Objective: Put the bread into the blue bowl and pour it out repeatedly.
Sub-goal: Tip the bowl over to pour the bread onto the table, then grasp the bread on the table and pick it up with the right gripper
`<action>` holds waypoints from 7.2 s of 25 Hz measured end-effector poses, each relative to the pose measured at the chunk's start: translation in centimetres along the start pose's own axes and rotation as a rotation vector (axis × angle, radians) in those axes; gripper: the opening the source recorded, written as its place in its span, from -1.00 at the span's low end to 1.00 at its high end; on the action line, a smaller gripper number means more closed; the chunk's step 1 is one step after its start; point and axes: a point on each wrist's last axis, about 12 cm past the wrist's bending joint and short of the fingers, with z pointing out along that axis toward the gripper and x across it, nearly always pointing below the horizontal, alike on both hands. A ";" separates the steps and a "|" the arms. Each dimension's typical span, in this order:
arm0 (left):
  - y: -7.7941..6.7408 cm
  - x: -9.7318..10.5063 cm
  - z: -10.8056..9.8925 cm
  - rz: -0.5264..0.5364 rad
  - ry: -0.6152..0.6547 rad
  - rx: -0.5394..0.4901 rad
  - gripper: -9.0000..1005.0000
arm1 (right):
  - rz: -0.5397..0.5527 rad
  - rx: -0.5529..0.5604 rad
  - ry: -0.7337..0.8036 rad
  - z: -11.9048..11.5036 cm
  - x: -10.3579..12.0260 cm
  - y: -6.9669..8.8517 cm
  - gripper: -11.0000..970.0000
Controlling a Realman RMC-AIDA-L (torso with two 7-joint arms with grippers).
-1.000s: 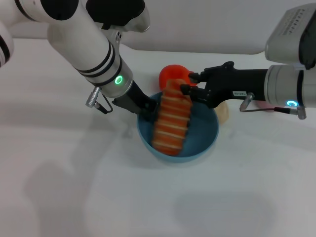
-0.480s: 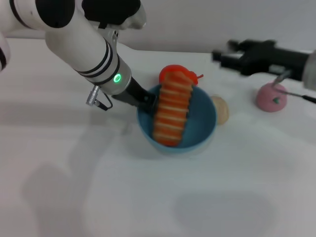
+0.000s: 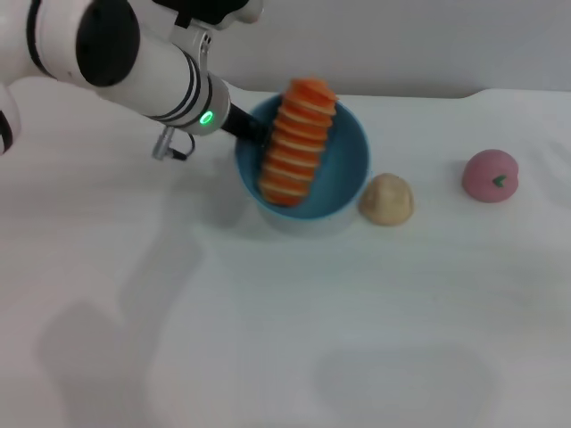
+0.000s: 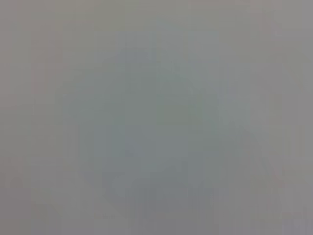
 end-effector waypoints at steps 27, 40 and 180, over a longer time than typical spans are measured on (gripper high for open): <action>-6.2 -0.1 -0.5 0.550 -0.224 -0.607 -0.98 | 0.073 0.106 0.026 -3.5 2.8 -1.2 0.20; -5.7 -0.2 -0.7 0.515 -0.266 -0.631 -0.98 | 0.086 0.032 0.047 -3.1 3.4 -0.2 0.20; 2.7 0.3 -1.6 -0.142 0.120 0.098 -0.98 | 0.207 -0.043 1.287 8.7 8.1 7.8 -0.10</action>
